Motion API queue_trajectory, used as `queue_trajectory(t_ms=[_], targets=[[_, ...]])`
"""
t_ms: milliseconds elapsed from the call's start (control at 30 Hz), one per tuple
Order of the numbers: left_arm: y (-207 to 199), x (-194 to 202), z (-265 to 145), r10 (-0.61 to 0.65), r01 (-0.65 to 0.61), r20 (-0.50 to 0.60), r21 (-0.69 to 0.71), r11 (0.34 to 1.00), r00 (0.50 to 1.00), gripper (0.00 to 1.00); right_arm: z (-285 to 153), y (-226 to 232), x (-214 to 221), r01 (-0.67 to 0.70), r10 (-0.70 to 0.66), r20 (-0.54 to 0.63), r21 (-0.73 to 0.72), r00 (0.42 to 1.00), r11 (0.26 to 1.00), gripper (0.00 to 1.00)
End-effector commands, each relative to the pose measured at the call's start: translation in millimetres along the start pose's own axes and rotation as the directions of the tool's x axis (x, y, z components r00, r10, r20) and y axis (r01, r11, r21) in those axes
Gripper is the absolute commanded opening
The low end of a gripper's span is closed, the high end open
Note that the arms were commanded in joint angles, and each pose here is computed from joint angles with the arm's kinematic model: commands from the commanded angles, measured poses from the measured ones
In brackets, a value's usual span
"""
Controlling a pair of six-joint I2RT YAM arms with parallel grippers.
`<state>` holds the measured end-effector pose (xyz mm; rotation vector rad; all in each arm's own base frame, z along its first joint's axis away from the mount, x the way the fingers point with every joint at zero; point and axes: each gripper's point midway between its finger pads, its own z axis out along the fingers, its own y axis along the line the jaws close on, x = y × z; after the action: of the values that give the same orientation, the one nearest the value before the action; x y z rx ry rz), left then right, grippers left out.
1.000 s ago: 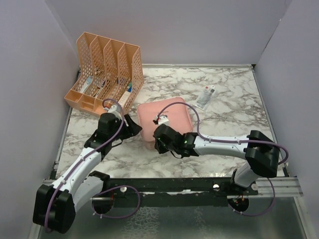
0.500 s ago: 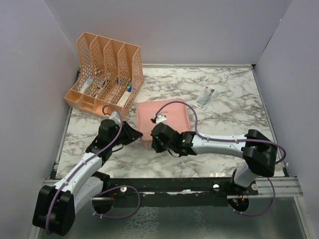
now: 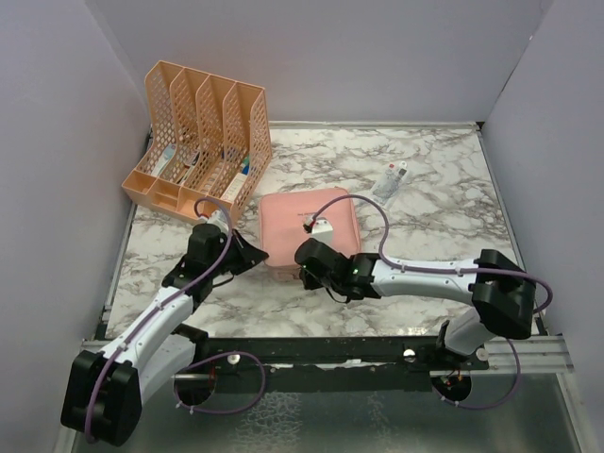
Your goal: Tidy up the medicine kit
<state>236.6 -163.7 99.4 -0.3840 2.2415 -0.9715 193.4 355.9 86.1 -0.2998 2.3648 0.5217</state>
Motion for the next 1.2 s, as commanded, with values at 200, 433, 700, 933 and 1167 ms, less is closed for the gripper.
queue_trajectory(t_ms=[200,433,700,933,1167], targets=[[2.8,-25.0,-0.1,0.071,-0.066,0.072,-0.07,0.995,0.995,0.0,-26.9,-75.0,0.6,-0.032,0.01,0.081,0.276,0.997,0.961,0.01],[3.6,-27.2,-0.5,0.091,-0.085,0.068,-0.086,0.993,0.994,0.0,-41.1,-111.3,5.2,-0.05,0.016,0.093,0.375,0.996,0.926,0.01],[4.3,-28.3,0.1,0.099,-0.093,0.066,-0.094,0.991,0.993,0.0,-55.9,-148.3,-2.4,-0.112,0.06,0.133,0.423,0.989,0.899,0.01],[-1.9,-33.2,1.5,0.104,-0.098,0.072,-0.079,0.992,0.992,0.0,-54.2,-135.3,-12.6,-0.093,0.049,0.135,0.338,0.99,0.936,0.01],[-18.7,-57.3,13.4,0.19,-0.185,0.072,-0.074,0.98,0.979,0.0,-54.3,-72.7,-26.3,0.096,-0.094,0.136,-0.009,0.986,0.995,0.01]])
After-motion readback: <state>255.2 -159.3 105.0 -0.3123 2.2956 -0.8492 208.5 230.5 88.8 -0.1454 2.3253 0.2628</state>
